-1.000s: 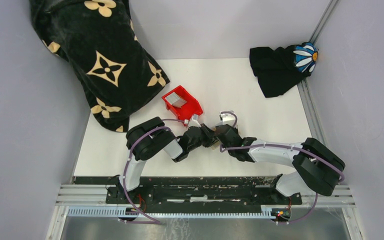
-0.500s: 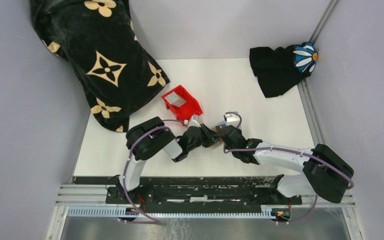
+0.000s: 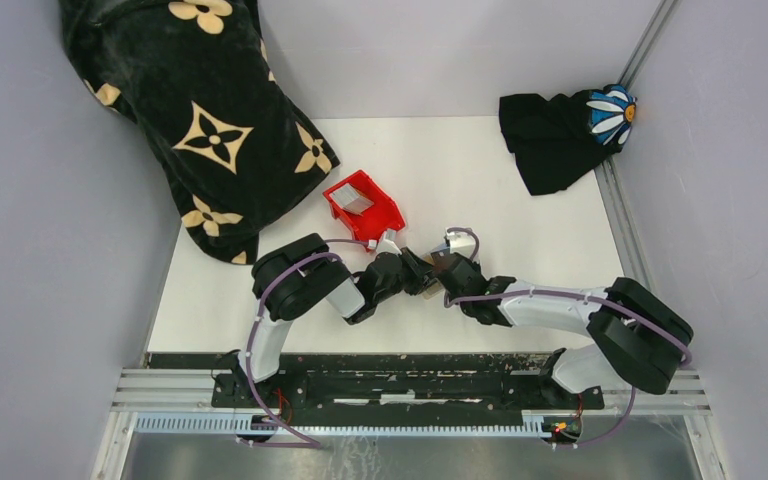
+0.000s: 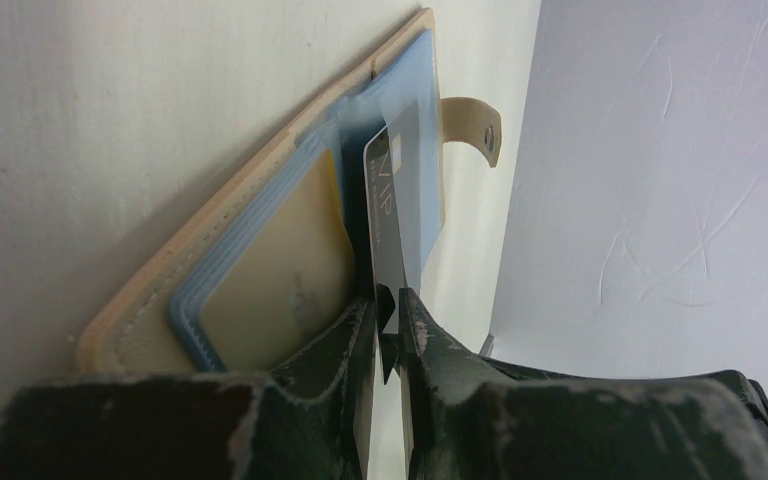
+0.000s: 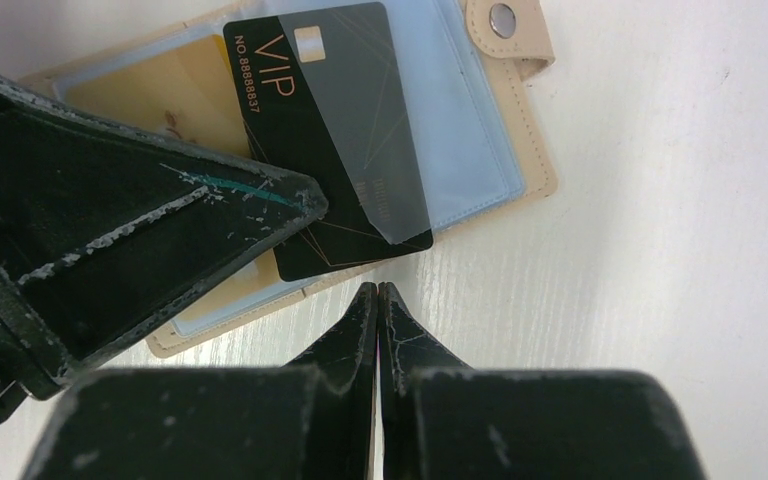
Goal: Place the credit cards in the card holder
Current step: Insert the credit card into the card holder.
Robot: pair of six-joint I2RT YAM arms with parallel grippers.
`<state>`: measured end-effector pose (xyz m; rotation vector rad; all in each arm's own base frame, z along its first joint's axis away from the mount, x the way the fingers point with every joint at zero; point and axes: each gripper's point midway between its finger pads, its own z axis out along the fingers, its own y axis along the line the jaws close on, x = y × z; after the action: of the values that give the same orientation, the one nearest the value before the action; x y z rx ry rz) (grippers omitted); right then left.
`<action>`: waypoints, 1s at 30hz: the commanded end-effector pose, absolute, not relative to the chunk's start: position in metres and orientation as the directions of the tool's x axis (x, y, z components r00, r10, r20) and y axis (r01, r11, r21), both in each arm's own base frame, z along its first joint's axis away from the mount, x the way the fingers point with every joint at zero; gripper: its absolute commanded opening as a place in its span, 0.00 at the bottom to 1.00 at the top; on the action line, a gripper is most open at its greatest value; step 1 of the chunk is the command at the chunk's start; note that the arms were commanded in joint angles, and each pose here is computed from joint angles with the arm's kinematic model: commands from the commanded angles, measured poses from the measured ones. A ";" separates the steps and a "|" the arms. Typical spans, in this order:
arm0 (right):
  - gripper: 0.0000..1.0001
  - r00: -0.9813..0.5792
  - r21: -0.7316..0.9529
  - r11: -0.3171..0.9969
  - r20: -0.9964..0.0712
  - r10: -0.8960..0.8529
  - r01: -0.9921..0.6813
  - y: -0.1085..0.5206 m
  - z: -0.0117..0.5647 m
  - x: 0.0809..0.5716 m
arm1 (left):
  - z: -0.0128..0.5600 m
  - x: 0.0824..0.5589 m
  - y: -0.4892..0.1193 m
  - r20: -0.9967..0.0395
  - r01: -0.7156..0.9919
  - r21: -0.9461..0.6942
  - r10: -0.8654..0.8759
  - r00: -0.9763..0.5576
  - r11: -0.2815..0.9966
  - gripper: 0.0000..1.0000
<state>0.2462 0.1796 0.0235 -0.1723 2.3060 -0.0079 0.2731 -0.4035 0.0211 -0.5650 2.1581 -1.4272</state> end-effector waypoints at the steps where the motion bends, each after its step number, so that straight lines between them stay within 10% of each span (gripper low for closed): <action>1: 0.01 -0.640 -0.021 0.995 -0.764 -0.082 -0.102 0.190 0.038 0.262 | -0.006 0.268 -0.391 -0.176 -0.125 -0.886 -0.573 -0.800 0.447 0.22; 30: 0.01 -0.672 0.003 0.995 -0.738 -0.064 -0.099 0.189 0.041 0.286 | 0.004 0.277 -0.393 -0.223 -0.099 -0.876 -0.579 -0.784 0.472 0.25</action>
<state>0.2696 0.1775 0.0208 -0.1355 2.3577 0.0041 0.2751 -0.4030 0.0223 -0.5739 2.1673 -1.4061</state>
